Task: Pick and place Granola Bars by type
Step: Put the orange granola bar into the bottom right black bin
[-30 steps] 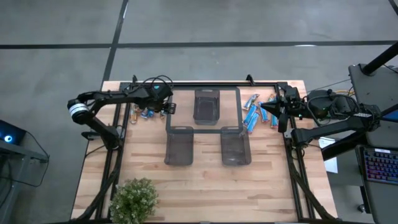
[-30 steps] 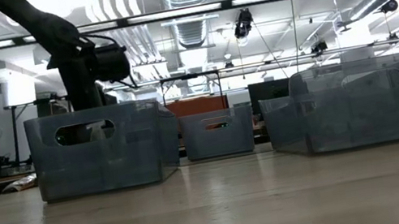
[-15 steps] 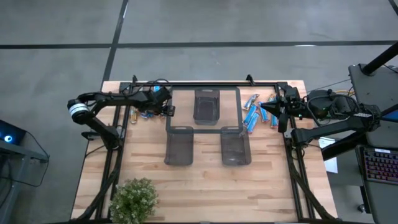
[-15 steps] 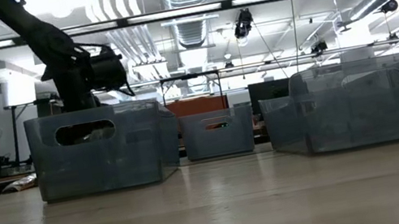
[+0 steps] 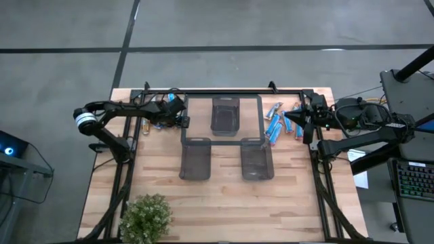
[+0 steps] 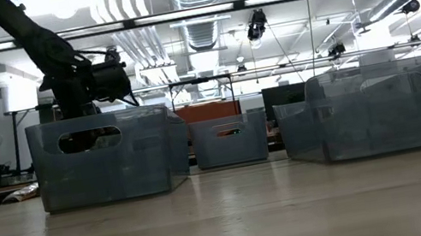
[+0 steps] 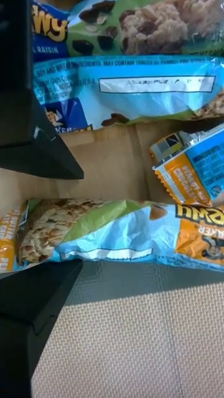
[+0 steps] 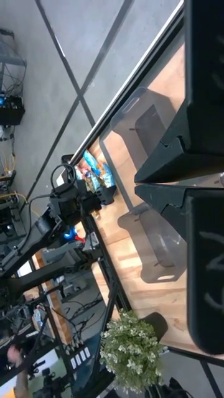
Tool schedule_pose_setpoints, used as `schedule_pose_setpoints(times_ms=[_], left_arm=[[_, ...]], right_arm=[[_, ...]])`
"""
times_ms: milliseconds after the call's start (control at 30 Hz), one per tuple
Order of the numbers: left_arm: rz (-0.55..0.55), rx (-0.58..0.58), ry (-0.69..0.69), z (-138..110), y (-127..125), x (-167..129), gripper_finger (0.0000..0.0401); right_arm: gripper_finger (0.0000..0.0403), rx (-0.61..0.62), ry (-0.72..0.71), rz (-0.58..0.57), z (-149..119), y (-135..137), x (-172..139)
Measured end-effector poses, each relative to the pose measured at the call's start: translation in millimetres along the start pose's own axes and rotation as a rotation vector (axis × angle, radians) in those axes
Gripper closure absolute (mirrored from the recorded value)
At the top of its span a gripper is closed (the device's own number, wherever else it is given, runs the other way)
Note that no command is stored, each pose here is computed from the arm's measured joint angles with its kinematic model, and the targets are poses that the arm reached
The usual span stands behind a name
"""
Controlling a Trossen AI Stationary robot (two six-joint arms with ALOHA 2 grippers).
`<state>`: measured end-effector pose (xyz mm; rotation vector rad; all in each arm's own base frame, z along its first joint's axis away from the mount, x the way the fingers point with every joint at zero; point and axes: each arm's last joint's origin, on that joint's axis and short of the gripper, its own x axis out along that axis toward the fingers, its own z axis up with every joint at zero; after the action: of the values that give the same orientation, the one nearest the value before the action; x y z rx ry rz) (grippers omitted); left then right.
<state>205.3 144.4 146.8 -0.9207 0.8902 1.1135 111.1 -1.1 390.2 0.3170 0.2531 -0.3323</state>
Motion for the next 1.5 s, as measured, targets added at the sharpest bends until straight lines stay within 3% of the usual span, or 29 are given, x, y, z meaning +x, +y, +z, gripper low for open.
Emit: schedule_pose_setpoints(times_ms=[467, 933, 1500], left_arm=[[0.036, 0.005, 0.010, -0.2, -0.9, 8.2, 0.0204], [0.034, 0.023, 0.019, 2.6, -2.9, 5.5, 0.0322], [0.024, 0.022, 0.024, 2.7, -3.5, 4.7, 0.0326]], right_arm=[[0.0394, 0.000, -0.004, -0.009, 0.2, -0.2, 0.1], [0.0394, 0.000, -0.004, -0.009, 0.2, -0.2, 0.1], [0.0394, 0.000, -0.004, -0.009, 0.2, -0.2, 0.0]])
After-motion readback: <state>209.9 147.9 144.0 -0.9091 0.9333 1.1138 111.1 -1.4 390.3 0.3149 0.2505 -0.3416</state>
